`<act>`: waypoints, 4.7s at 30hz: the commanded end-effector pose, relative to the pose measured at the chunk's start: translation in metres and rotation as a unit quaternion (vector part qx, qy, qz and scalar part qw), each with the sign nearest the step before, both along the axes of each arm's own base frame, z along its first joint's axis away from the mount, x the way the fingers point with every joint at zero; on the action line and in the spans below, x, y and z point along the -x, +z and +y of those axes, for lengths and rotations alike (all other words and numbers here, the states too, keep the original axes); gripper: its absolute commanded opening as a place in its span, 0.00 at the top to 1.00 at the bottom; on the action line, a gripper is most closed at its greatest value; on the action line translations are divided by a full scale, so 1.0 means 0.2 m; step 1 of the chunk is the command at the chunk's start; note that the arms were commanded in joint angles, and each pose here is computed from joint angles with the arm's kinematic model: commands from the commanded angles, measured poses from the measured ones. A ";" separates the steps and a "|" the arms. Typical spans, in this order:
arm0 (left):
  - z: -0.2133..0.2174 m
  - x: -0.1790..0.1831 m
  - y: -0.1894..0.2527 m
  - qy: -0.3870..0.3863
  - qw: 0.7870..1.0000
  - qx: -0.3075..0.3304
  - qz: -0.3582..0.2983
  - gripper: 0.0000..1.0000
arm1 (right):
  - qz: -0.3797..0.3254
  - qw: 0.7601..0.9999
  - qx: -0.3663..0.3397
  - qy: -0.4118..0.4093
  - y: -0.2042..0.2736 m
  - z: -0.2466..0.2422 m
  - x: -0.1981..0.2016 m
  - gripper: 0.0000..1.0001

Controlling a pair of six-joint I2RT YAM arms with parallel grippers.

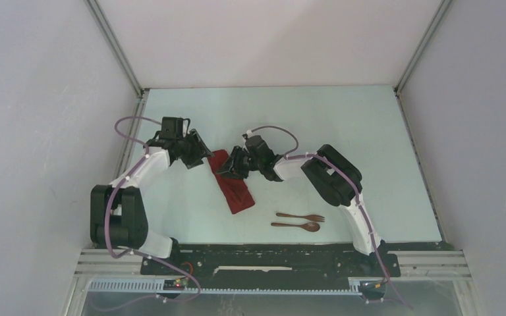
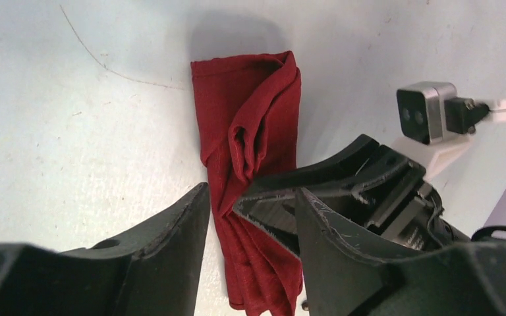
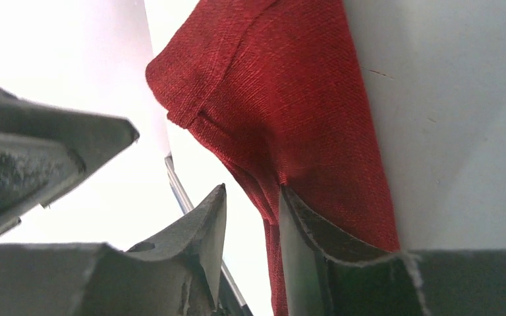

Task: Fold the napkin into a case and place the utensils inside
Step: Fold the 2/3-rectangle-folded napkin at the center of the board, then stuff the top corner of the smaller-rectangle-folded napkin into the folded napkin.

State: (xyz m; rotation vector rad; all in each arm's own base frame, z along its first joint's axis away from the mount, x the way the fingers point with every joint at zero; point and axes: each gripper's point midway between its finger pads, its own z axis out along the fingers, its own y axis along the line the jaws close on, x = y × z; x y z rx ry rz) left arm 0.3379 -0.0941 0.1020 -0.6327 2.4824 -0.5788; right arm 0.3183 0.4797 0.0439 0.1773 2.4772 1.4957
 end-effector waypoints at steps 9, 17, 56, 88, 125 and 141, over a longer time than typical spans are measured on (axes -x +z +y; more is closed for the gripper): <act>-0.02 -0.02 0.06 -0.067 0.997 -0.022 0.030 0.45 | -0.188 0.977 -0.013 0.104 0.40 0.06 0.04 0.44; -0.04 0.00 -0.04 -0.083 0.994 -0.028 0.070 0.43 | -0.179 0.978 -0.027 0.109 0.41 0.07 0.05 0.45; -0.09 -0.20 -0.22 -0.109 0.985 -0.058 0.119 0.82 | -0.091 0.979 0.002 0.184 -0.10 -0.22 0.50 0.54; 0.27 0.19 0.32 -0.003 0.994 -0.099 -0.052 0.39 | -0.246 0.934 0.254 0.052 0.25 0.01 -0.25 0.42; 0.22 0.25 0.21 -0.024 0.996 -0.077 -0.038 0.39 | -0.276 0.909 0.308 0.049 0.16 0.15 -0.30 0.49; 0.26 0.25 0.22 -0.013 0.996 -0.076 -0.034 0.44 | -0.279 0.909 0.308 0.040 0.10 0.18 -0.35 0.66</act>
